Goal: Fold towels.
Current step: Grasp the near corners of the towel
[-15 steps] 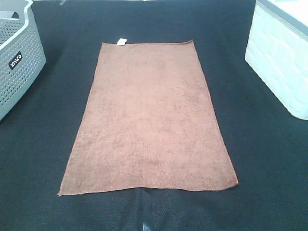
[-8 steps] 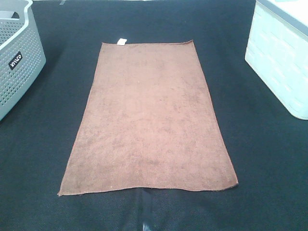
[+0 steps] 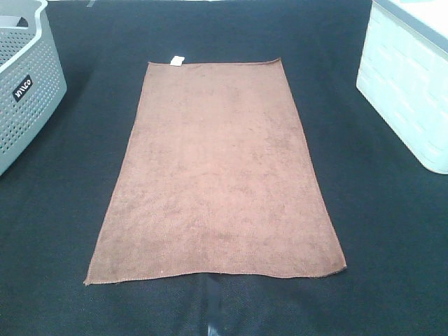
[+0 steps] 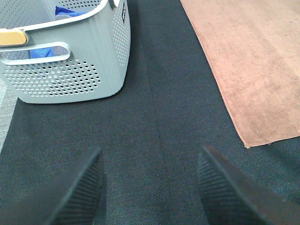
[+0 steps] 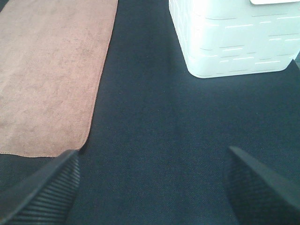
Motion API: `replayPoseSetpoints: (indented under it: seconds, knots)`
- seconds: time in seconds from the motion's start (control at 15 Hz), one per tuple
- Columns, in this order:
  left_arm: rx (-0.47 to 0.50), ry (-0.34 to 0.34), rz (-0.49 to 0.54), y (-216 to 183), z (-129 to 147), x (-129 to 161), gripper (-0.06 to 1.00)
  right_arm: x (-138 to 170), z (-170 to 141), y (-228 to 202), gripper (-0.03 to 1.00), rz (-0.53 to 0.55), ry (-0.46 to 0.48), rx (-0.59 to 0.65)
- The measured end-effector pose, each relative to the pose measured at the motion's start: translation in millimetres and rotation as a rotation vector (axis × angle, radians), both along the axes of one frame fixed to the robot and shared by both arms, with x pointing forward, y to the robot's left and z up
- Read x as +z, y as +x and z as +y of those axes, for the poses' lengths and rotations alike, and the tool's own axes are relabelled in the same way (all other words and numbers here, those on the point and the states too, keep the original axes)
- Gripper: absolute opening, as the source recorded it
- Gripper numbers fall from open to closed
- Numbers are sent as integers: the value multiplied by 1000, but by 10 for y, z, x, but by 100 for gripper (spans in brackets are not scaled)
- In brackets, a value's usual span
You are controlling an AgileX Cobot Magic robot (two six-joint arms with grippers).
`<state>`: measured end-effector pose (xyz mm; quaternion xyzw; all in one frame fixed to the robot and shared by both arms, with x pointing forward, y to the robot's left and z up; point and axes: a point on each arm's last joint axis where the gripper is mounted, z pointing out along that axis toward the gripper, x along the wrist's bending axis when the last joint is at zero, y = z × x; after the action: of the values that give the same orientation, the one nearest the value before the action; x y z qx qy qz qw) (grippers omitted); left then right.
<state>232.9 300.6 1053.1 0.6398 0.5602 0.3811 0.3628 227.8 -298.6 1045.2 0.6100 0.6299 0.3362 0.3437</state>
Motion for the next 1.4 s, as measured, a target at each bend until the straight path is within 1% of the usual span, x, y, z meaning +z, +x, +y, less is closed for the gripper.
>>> replayPoseSetpoints:
  seconds: [1.0, 1.13, 1.2, 1.27, 1.33, 1.4]
  knots:
    - [0, 0, -1, 0, 0, 1, 57, 0, 0, 0, 78, 0, 1, -1]
    - [0, -1, -31, 18, 0, 52, 57, 15, 13, 1, 78, -12, 29, -1]
    - [1, -4, -65, 73, -2, 117, 57, 56, 22, 1, 78, -40, 39, 5]
    - [-1, -17, -83, 139, -10, 159, 57, 101, 29, 28, 77, -60, 47, 10]
    - [-10, -54, -100, 248, -34, 205, 57, 133, 38, 94, 77, -57, 64, 10]
    - [-20, -118, -106, 374, -69, 223, 57, 149, 52, 182, 77, -29, 88, 13]
